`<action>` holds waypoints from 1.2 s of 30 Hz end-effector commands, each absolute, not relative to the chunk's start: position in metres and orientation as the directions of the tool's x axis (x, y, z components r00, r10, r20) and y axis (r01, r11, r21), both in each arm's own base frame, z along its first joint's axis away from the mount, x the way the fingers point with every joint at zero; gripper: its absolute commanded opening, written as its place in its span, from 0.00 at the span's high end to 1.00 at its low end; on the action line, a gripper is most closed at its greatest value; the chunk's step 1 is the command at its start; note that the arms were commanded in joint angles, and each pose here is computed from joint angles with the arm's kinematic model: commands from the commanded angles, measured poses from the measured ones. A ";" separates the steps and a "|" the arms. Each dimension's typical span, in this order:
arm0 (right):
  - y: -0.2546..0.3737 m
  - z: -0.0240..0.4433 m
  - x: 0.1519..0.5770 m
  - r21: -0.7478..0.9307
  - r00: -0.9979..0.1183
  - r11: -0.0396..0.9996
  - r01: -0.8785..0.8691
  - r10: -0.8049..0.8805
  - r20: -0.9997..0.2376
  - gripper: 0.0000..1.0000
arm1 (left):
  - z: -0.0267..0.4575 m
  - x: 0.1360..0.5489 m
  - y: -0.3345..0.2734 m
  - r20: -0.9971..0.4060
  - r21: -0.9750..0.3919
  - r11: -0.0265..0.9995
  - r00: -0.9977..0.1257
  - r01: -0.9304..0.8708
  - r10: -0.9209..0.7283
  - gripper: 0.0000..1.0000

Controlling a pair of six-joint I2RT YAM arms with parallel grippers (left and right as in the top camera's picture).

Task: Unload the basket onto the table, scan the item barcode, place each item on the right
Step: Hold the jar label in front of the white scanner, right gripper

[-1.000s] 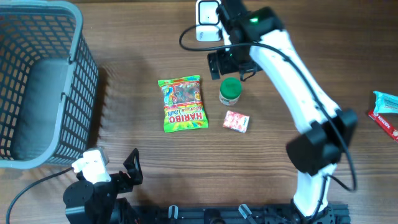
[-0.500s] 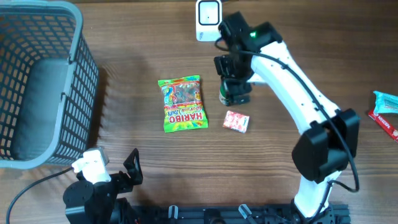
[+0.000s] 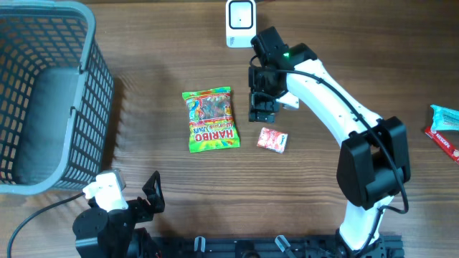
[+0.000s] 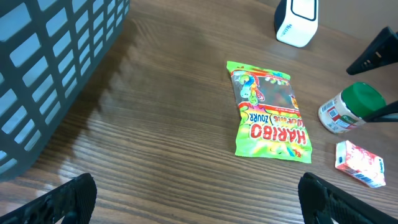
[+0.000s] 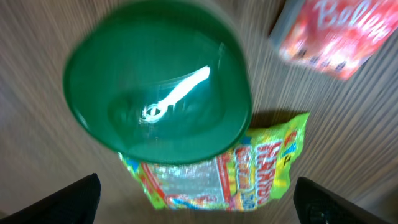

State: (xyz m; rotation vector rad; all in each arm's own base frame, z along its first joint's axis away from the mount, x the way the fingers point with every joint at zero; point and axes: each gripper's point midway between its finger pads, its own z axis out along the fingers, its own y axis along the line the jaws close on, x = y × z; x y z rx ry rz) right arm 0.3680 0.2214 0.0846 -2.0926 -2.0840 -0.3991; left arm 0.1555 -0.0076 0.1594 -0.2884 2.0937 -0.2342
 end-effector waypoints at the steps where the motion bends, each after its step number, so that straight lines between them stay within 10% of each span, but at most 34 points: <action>1: 0.197 0.068 0.371 0.039 0.066 -0.077 0.996 0.971 0.228 0.00 | 0.161 0.155 -0.011 -0.815 -0.298 0.950 -0.494 -0.093 -0.304 0.00; 9: 0.191 0.010 0.366 -0.078 0.068 -0.055 0.995 0.982 0.178 0.01 | 0.161 0.155 -0.011 -0.815 -0.298 0.950 -0.494 -0.093 -0.304 0.00; 14: 0.183 0.006 0.371 -0.046 -0.046 0.054 0.997 0.986 0.159 0.47 | 0.161 0.155 -0.011 -0.815 -0.298 0.950 -0.494 -0.093 -0.304 0.00; 17: 0.189 0.011 0.377 0.004 -0.179 0.182 0.983 0.962 0.205 0.56 | 0.161 0.155 -0.011 -0.815 -0.298 0.950 -0.494 -0.093 -0.304 0.00; 26: 0.248 0.109 0.386 0.565 -0.876 0.672 0.479 0.317 0.365 0.55 | 0.161 0.155 -0.011 -0.815 -0.298 0.950 -0.494 -0.093 -0.304 0.00; 36: 0.235 0.184 0.360 0.654 -0.967 0.712 0.256 0.193 0.168 0.51 | 0.161 0.155 -0.011 -0.815 -0.298 0.950 -0.494 -0.093 -0.304 0.00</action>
